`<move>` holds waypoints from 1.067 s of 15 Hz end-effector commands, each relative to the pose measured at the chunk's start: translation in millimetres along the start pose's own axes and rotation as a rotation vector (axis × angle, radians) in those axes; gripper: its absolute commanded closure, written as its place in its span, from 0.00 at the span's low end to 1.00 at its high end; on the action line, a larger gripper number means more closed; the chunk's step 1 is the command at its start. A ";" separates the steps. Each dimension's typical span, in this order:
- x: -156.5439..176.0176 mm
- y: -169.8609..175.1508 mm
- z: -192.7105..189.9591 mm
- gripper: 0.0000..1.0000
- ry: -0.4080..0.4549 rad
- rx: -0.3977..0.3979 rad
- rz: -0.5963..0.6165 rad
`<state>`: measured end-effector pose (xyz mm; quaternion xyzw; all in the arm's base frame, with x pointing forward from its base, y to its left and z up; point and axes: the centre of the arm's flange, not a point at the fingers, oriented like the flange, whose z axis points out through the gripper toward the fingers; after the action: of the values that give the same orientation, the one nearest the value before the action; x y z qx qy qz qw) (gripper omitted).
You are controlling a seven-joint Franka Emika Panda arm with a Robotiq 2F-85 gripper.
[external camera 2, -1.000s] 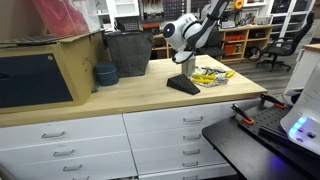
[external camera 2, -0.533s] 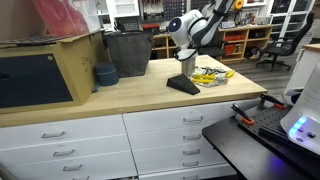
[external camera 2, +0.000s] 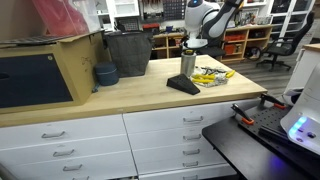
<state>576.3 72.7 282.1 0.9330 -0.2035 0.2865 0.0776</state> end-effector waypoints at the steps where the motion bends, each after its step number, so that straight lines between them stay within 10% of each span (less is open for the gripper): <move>1: 18.9 28.5 -33.0 0.18 -0.157 0.109 -0.016; 5: 20.5 30.8 -38.4 0.18 -0.246 0.161 0.005; 16: 76.1 11.3 -88.0 0.18 -0.042 0.091 0.082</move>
<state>590.0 52.4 367.7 0.9359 -0.2238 0.2720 0.0108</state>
